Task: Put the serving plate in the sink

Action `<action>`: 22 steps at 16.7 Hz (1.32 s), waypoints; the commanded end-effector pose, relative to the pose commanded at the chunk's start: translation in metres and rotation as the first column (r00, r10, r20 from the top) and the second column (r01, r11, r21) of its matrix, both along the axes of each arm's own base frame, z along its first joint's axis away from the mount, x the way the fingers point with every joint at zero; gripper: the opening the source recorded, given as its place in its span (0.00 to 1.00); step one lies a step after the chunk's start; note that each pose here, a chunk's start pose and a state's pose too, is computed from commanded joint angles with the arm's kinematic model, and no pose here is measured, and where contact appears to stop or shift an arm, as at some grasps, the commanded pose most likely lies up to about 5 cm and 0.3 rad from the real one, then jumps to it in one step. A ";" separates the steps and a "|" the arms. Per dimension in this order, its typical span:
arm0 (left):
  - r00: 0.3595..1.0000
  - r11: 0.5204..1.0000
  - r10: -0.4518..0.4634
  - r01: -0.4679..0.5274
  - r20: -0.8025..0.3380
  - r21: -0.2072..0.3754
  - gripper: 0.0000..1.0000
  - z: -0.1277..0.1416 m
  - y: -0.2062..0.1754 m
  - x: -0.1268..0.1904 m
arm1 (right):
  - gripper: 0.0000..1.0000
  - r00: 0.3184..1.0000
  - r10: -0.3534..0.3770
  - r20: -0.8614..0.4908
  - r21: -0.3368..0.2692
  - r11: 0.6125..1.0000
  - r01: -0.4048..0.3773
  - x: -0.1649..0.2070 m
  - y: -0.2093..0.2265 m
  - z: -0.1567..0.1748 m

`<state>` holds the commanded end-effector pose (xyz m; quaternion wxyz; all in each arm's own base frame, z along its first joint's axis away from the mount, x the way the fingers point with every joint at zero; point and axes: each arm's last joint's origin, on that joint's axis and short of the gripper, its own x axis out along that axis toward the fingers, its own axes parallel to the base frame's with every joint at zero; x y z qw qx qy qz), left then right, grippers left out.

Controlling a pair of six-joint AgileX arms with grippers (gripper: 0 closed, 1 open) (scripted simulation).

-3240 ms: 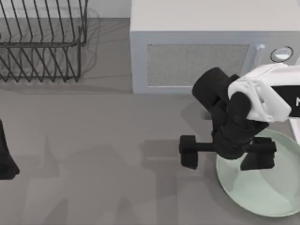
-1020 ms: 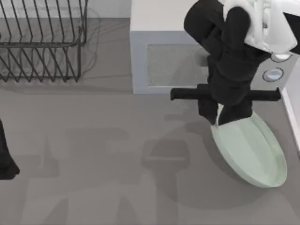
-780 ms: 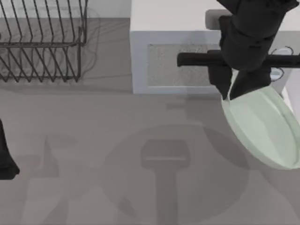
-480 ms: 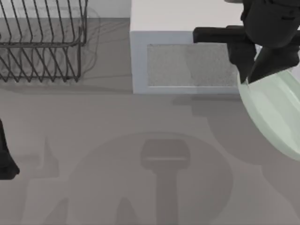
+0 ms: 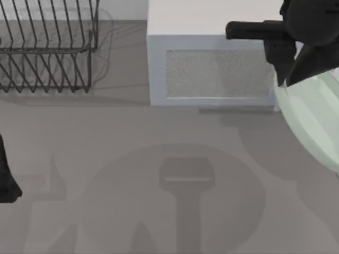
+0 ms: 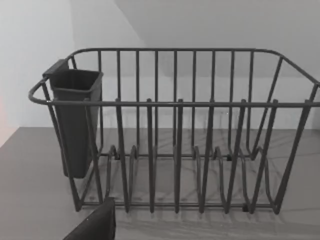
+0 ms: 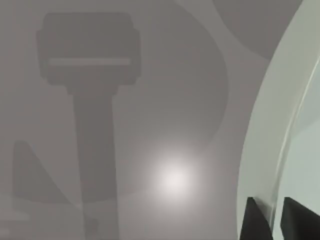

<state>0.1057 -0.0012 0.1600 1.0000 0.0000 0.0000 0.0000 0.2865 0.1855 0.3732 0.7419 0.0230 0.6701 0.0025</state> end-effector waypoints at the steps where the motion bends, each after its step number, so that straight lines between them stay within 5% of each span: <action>1: 1.000 1.000 0.000 0.000 0.000 0.000 1.00 0.000 0.000 0.000 | 0.00 1.000 -0.014 0.007 -0.003 1.000 0.014 0.008 -0.007 0.001; 10: 1.000 1.000 0.000 0.000 0.000 0.000 1.00 0.000 0.000 0.000 | 0.00 0.990 -0.130 0.052 -0.055 0.990 0.133 0.129 -0.139 -0.027; 18: 1.000 1.000 0.000 0.000 0.000 0.000 1.00 0.000 0.000 0.000 | 0.00 0.997 -0.009 -0.083 -0.045 0.999 0.005 0.203 -0.216 -0.142; 22: 1.000 1.000 0.000 0.000 0.000 0.000 1.00 0.000 0.000 0.000 | 0.00 0.995 0.018 -0.099 -0.035 0.999 -0.021 0.208 -0.219 -0.156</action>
